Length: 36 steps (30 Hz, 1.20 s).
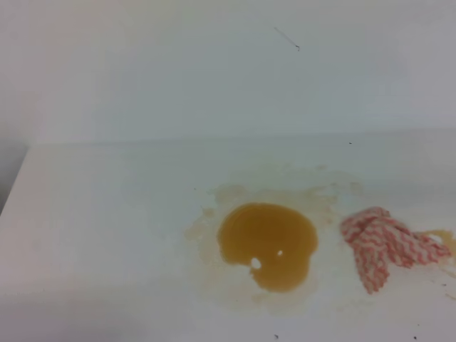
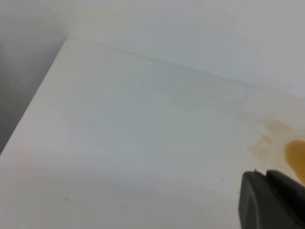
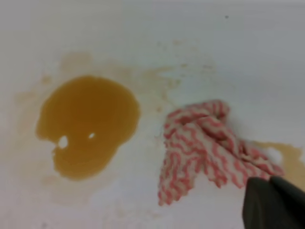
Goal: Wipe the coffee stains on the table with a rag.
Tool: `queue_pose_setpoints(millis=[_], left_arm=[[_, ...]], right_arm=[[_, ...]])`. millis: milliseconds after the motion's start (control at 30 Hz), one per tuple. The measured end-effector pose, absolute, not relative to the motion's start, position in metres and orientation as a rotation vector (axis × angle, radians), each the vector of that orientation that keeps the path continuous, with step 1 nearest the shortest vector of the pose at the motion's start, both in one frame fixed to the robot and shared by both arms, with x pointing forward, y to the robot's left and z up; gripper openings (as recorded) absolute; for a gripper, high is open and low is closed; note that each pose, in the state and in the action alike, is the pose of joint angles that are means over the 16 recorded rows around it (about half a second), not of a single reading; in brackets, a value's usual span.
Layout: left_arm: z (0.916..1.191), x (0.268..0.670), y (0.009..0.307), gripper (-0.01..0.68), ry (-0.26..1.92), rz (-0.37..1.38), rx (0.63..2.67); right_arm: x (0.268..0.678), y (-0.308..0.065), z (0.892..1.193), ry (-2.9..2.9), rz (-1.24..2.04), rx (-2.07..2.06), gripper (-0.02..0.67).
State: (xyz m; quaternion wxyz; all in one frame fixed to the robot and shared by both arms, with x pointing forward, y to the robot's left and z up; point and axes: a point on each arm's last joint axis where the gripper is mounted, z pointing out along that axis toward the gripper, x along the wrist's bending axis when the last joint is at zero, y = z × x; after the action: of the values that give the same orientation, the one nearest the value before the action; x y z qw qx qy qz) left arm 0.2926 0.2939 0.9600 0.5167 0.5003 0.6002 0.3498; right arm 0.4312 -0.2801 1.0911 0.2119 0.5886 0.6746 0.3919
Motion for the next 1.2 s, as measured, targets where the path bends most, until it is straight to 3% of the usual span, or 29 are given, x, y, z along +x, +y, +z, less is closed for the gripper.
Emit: queue_pose_setpoints(millis=[267,767,1200], left_arm=[[0.96,0.293,0.294,-0.003,1.441,0.84,1.201],[0.96,0.293,0.294,-0.003,1.441,0.84,1.201],[0.96,0.293,0.294,-0.003,1.441,0.84,1.201]], right_arm=[[0.497,-0.275,1.085,2.161,0.986,1.716,0.034],[0.565,-0.233,1.026,2.397,0.613,1.795,0.32],[0.598,-0.195,0.975,2.42,0.42,1.731,0.382]])
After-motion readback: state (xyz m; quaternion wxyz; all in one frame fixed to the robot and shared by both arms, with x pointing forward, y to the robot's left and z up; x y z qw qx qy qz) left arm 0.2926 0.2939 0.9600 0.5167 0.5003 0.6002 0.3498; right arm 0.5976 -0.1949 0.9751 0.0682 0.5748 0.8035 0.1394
